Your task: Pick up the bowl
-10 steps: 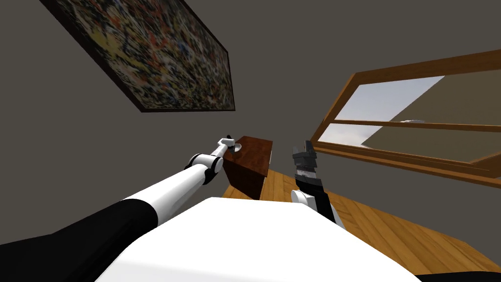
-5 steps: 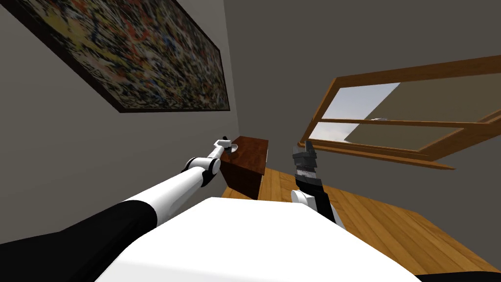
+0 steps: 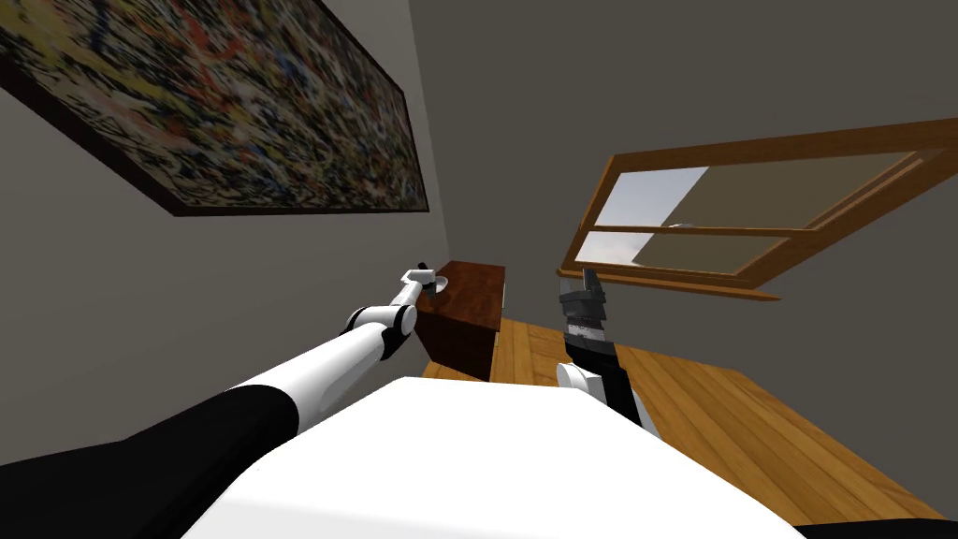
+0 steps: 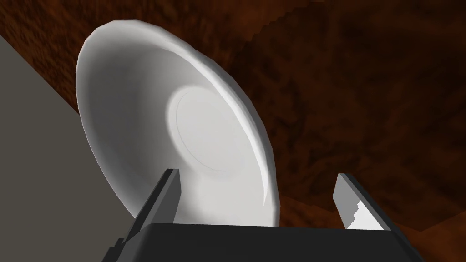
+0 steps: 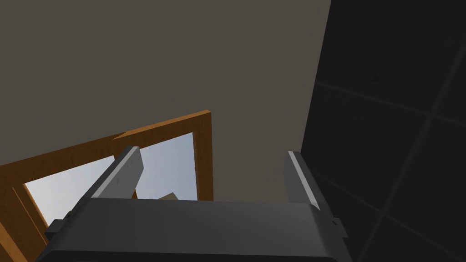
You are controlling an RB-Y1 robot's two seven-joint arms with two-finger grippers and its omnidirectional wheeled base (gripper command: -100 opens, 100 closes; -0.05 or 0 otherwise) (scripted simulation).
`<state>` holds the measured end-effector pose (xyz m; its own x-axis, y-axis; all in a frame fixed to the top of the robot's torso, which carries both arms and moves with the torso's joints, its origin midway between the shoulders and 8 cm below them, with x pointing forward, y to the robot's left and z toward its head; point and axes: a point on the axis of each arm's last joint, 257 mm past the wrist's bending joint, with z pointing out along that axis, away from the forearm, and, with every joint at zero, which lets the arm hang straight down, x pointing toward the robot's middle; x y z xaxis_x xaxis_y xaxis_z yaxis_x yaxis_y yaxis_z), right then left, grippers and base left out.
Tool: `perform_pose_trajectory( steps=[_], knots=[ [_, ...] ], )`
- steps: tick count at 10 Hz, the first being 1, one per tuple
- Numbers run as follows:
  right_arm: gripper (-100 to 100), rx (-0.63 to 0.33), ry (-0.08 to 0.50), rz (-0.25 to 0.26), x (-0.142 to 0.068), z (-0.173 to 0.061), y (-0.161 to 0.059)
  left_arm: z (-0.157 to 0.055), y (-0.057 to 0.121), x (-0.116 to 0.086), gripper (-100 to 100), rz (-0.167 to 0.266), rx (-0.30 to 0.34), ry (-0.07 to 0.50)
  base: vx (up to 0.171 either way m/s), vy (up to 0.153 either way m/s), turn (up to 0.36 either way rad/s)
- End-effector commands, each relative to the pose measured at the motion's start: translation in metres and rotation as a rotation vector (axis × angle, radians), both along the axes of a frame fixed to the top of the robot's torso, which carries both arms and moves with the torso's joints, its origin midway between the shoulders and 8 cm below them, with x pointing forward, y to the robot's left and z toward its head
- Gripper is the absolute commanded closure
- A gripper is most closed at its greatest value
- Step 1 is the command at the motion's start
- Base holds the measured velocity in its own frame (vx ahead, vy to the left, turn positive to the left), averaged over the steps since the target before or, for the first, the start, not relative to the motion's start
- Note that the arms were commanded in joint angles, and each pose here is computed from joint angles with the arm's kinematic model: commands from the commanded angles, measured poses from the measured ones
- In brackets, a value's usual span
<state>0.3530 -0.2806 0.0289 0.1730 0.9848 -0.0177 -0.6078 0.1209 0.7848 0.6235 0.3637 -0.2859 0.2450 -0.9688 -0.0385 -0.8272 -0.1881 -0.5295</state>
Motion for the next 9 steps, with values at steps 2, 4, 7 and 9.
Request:
perform_pose_trajectory(
  steps=[2,4,7,9],
  knots=[
    [0,0.0,0.0,0.0,0.0,0.0,0.0,0.0,0.0,0.0,100,0.0,0.0,0.0,0.0,0.0,0.0],
    [0,0.0,0.0,0.0,0.0,0.0,0.0,0.0,0.0,0.0,100,0.001,-0.002,0.001,0.0,0.0,0.0],
    [0,0.0,0.0,0.0,0.0,0.0,0.0,0.004,-0.017,0.005,100,-0.027,-0.002,-0.001,0.004,-0.001,0.095],
    [0,0.0,0.0,0.0,0.0,0.0,0.0,0.006,-0.028,0.009,100,-0.046,-0.003,-0.001,0.015,-0.008,0.132]
  ],
)
